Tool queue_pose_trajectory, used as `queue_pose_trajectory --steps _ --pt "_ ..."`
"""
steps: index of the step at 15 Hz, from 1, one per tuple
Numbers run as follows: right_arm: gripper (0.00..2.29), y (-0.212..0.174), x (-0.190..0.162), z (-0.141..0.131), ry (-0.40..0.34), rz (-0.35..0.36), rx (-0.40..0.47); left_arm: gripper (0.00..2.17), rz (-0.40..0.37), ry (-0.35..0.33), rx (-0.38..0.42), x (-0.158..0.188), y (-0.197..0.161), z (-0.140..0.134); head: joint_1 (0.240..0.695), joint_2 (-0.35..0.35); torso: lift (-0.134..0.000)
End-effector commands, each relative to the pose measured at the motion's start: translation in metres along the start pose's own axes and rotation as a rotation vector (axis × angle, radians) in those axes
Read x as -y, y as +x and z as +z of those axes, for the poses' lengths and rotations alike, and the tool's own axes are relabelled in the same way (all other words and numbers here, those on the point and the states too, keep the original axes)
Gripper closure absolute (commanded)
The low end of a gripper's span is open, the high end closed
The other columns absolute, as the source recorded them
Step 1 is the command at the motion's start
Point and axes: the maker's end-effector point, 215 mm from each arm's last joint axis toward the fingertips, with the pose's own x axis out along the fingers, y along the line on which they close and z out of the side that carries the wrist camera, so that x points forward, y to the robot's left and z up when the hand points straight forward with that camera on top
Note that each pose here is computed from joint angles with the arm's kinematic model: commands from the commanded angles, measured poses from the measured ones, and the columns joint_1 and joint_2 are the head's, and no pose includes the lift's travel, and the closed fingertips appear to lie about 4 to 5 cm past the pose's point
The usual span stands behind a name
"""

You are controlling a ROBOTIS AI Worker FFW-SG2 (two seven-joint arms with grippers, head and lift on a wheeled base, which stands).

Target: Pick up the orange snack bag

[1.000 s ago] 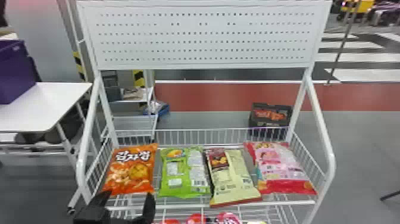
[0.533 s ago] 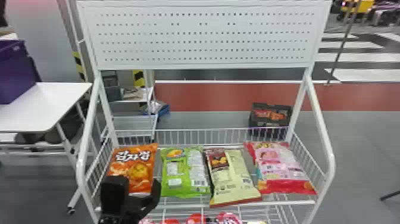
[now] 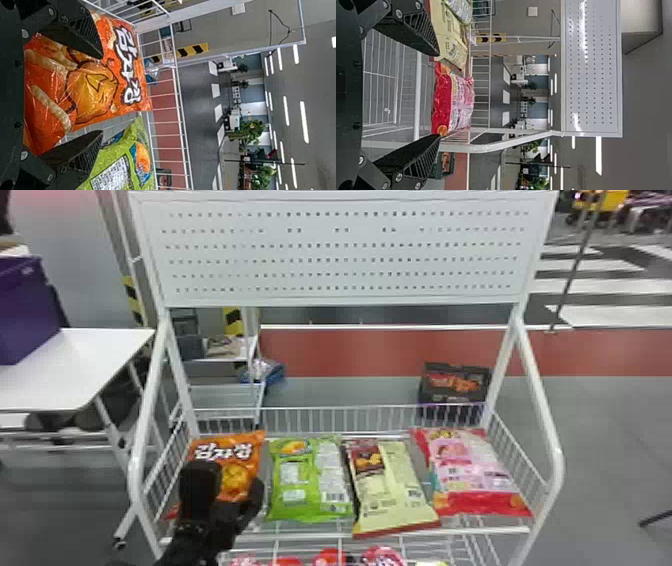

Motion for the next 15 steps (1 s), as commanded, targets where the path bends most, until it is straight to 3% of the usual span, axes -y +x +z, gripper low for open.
queue_pose_trajectory --steps 1,4,5,6,7,10,11,15 --pt "0.17 0.000 -0.001 0.000 -0.001 0.002 0.000 0.55 -0.005 0.002 -0.033 -0.003 0.002 -0.011 0.499 0.000 0.000" --pt "0.17 0.000 0.000 0.002 -0.002 0.002 0.003 0.73 -0.007 0.004 -0.041 -0.005 0.005 -0.014 0.499 0.000 0.000" --pt "0.17 0.000 0.000 0.003 -0.003 0.001 0.005 0.91 -0.007 0.001 -0.042 -0.006 0.005 -0.014 0.499 0.000 0.000" --pt "0.17 0.000 0.001 0.003 -0.002 0.000 0.005 1.30 0.004 -0.003 -0.042 -0.007 0.005 -0.014 0.499 0.000 0.000" --pt "0.17 0.000 0.001 0.003 -0.002 0.000 0.005 1.45 0.006 -0.007 -0.043 -0.008 0.005 -0.014 0.499 0.000 0.000" --pt "0.17 0.001 0.001 0.003 -0.003 0.000 0.007 1.46 0.006 -0.007 -0.043 -0.007 0.000 -0.016 0.499 0.000 0.000" --pt "0.17 0.002 0.001 0.004 -0.001 -0.001 0.008 1.56 0.005 -0.012 -0.035 -0.006 -0.002 -0.012 0.499 0.000 0.000" --pt "0.17 0.003 0.003 0.005 0.001 0.001 0.010 1.56 -0.013 -0.038 -0.005 0.000 -0.012 0.003 0.499 0.000 0.000"
